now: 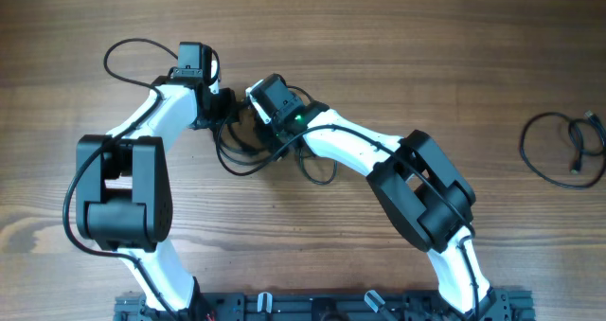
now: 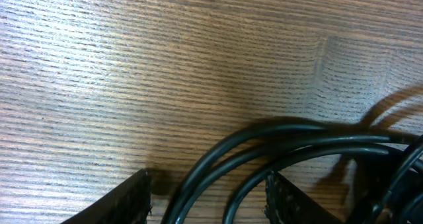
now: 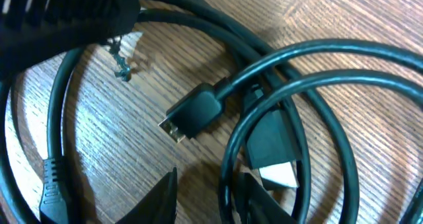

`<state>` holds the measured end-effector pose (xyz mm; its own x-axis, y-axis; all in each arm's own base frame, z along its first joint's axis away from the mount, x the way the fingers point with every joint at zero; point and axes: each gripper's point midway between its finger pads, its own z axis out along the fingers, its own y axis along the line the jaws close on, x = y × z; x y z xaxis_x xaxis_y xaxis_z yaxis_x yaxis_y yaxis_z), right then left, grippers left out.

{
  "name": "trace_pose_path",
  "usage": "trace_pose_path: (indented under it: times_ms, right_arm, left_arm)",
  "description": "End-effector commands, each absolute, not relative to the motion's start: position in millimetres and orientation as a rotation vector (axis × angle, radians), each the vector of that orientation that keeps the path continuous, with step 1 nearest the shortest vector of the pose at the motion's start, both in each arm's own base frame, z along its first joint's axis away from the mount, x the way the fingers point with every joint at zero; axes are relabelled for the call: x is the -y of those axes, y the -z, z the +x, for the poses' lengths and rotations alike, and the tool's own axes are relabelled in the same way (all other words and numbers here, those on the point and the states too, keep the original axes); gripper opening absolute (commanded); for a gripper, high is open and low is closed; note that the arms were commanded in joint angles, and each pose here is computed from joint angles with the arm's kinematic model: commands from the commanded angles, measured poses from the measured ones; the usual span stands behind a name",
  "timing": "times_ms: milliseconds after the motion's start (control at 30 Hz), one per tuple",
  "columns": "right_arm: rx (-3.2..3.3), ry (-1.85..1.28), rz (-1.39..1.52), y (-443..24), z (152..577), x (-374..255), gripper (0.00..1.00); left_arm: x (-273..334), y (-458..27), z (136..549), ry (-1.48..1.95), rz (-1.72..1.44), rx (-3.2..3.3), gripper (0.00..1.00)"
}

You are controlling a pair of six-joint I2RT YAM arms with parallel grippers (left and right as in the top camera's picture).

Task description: Untangle cables

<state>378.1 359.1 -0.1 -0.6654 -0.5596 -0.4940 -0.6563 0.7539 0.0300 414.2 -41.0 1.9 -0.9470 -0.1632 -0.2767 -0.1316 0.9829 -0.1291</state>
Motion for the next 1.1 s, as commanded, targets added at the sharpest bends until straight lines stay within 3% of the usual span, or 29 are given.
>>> trace_pose_path:
  times_ms: [0,133,267,400,567,800,1000,1067]
  right_arm:
    - [-2.582,-0.160,-0.940,25,367,-336,0.29]
    - [-2.616,-0.135,-0.951,19,359,-328,0.24]
    - [-2.612,-0.179,-0.951,19,358,-334,0.04]
    - [-2.627,-0.374,-0.869,-5,363,-345,0.04]
    - [-2.552,-1.067,-0.766,-83,366,-354,0.04]
    - [-2.227,-1.794,-0.808,-161,360,-340,0.04]
    - [-2.298,-1.743,-0.673,-155,378,-333,0.06]
    - [-2.382,-1.625,-0.652,-134,374,-341,0.21]
  left_arm:
    - [39,20,403,0.139,-0.224,-2.901,0.58]
    - [39,20,403,0.138,-0.224,-2.901,0.58]
    - [39,20,403,0.139,-0.224,-2.901,0.58]
    - [39,20,403,0.139,-0.224,-2.901,0.58]
    - [45,19,405,0.169,-0.211,-2.892,0.57]
    - [45,19,406,0.170,-0.211,-2.889,0.54]
    - [45,19,406,0.170,-0.211,-2.889,0.54]
    - [45,19,406,0.170,-0.211,-2.888,0.55]
